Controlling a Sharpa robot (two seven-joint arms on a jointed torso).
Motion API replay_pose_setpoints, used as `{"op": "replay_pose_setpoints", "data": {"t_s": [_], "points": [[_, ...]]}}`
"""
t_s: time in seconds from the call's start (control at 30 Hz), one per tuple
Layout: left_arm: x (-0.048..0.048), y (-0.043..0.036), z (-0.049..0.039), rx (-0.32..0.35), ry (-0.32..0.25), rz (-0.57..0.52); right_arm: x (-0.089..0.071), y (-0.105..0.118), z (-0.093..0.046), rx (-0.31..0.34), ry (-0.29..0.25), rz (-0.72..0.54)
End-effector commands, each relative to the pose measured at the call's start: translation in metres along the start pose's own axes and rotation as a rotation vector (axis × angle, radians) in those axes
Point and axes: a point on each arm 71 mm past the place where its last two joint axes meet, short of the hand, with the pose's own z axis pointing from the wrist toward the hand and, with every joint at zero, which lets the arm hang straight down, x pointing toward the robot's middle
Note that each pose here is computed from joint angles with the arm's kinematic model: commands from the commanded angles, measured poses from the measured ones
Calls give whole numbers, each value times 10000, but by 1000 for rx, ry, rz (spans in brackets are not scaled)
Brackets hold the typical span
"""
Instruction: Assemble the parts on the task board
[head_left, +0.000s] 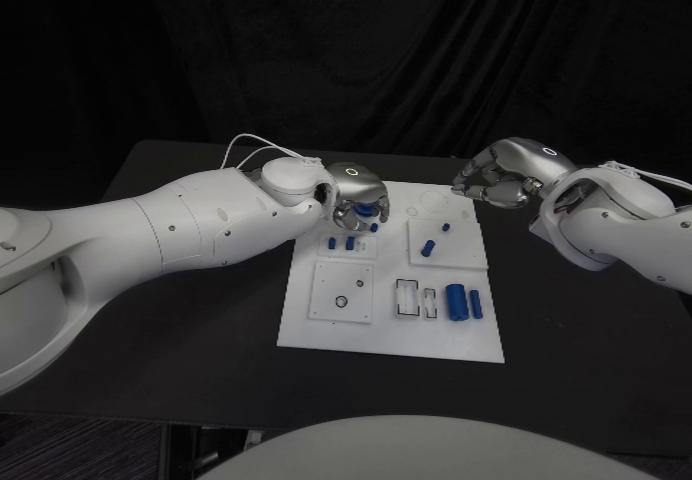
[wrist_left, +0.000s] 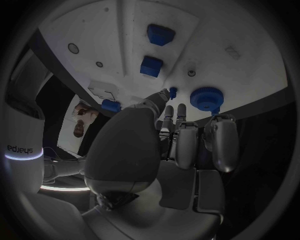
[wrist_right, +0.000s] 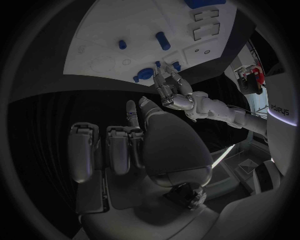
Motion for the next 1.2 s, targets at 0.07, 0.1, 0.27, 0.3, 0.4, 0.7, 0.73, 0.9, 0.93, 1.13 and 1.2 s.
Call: {"op": "replay_pose_setpoints", "data": {"t_s": [0.07, 0.1, 0.27, 0.3, 0.4, 0.7, 0.73, 0.9, 0.93, 1.13, 1.2], "points": [[-23, -16, 17, 24, -8, 14, 3, -11, -9, 12, -2, 2], [-28, -17, 20, 25, -16, 15, 3, -11, -11, 12, -2, 3], [-53, -31, 36, 28, -47, 22, 2, -12, -14, 13, -2, 3], [-55, -35, 40, 28, -50, 23, 2, -12, -14, 13, -2, 3], [-59, -46, 55, 28, -54, 24, 3, -10, -13, 13, -2, 3], [-45, -53, 104, 22, -49, 24, 6, -1, -10, 11, -1, 4], [-40, -54, 108, 22, -46, 23, 6, 0, -10, 11, -1, 4], [-13, -70, 125, 21, -34, 18, 4, -2, -15, 12, -2, 5], [-9, -72, 128, 20, -32, 17, 4, -2, -16, 12, -2, 5], [33, -84, 139, 16, -7, 9, 2, 0, -21, 12, -2, 6], [46, -85, 139, 14, 3, 6, 2, -1, -22, 12, -2, 6]]}}
